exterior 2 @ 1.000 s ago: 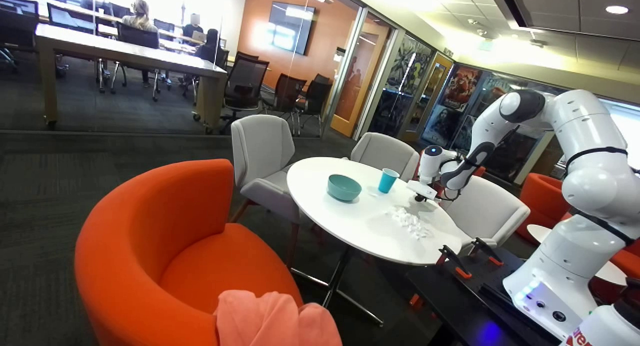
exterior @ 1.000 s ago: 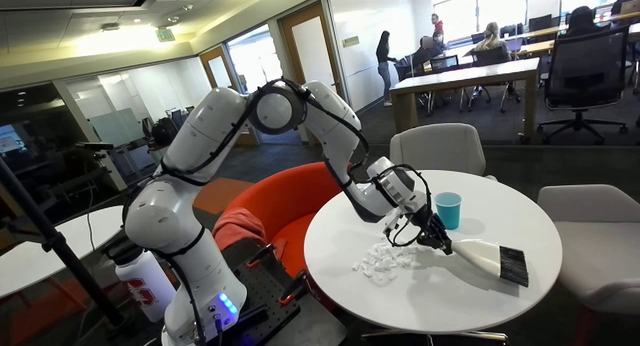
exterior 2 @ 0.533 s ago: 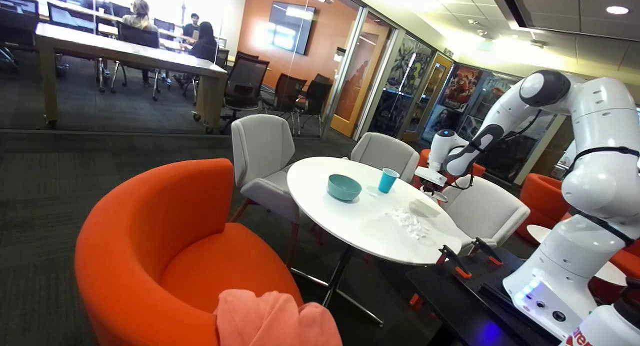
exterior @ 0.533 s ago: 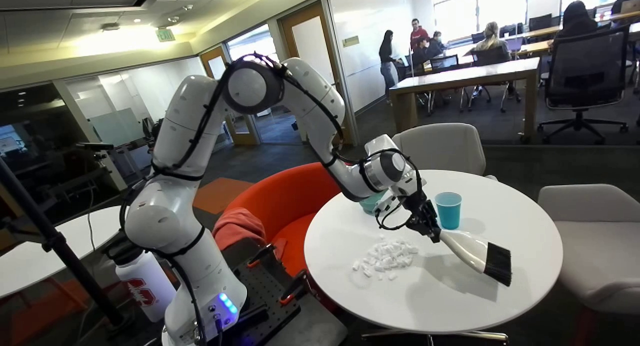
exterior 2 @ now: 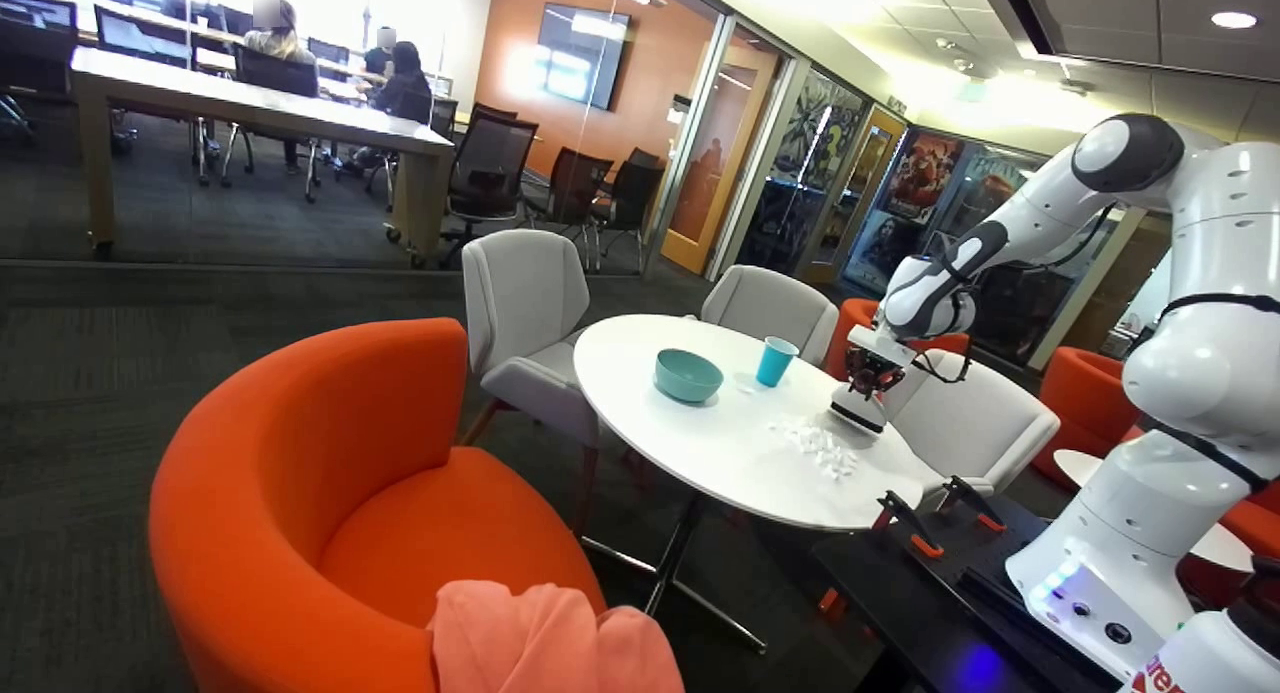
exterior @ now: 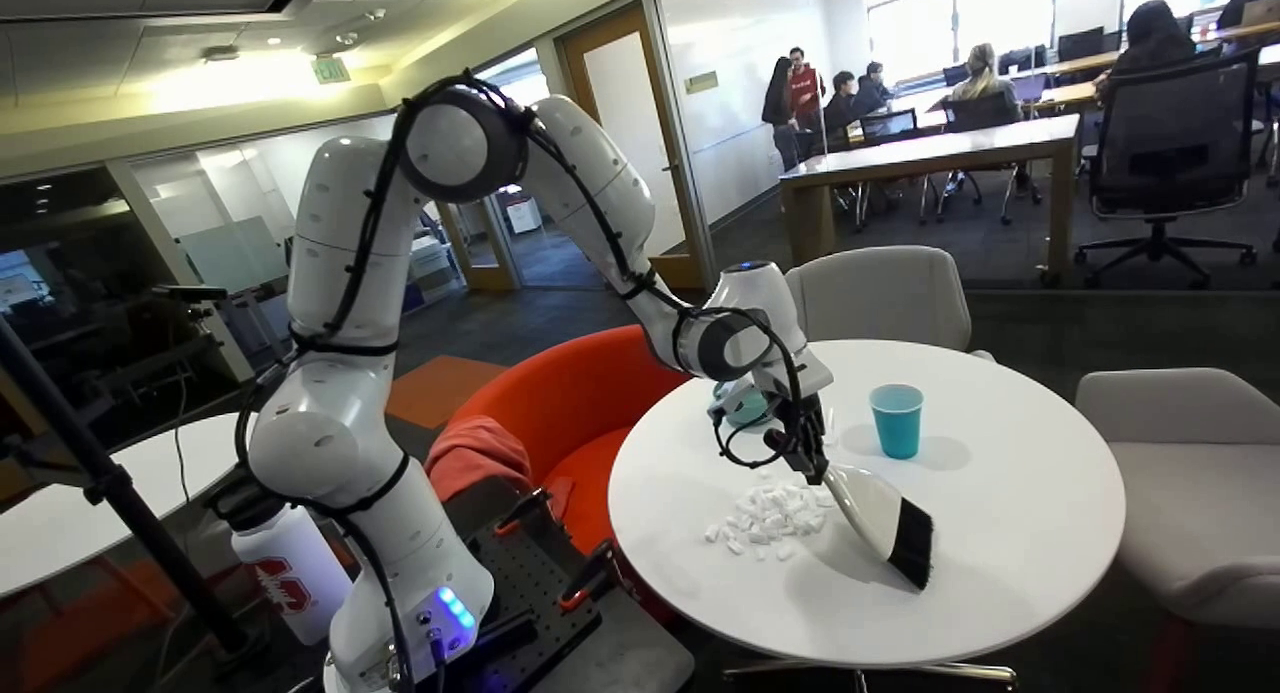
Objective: Sweep the litter on the table slightly to the edge
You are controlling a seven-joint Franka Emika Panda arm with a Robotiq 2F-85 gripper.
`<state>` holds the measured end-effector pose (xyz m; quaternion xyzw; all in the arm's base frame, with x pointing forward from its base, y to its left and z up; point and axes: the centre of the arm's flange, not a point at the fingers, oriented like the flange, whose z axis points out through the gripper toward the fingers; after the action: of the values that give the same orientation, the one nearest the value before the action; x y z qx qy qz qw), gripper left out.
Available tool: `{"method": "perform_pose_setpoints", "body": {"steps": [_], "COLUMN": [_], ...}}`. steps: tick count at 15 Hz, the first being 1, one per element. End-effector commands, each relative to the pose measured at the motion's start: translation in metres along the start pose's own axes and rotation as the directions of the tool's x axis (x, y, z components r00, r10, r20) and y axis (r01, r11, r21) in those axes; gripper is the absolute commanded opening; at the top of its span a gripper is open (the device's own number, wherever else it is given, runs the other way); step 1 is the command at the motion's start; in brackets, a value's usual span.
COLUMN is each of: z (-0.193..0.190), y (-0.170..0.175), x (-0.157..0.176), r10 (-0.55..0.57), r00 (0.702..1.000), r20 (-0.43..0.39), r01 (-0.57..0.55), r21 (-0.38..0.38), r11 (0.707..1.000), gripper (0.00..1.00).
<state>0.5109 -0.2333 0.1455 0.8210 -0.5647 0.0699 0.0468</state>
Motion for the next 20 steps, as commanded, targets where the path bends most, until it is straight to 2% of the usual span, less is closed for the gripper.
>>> {"method": "perform_pose_setpoints", "body": {"steps": [1, 10, 20], "z": [-0.014, -0.020, -0.049], "y": [0.011, -0.021, -0.052], "x": [-0.039, -0.136, -0.213], "r10": [-0.023, -0.070, -0.162], "r00": [0.998, 0.976, 0.932], "r20": [0.063, 0.205, 0.323], "r01": [0.019, 0.060, 0.162], "r21": [0.055, 0.052, 0.027], "r11": [0.998, 0.997, 0.986], "gripper": [0.14, 0.14, 0.14]}}
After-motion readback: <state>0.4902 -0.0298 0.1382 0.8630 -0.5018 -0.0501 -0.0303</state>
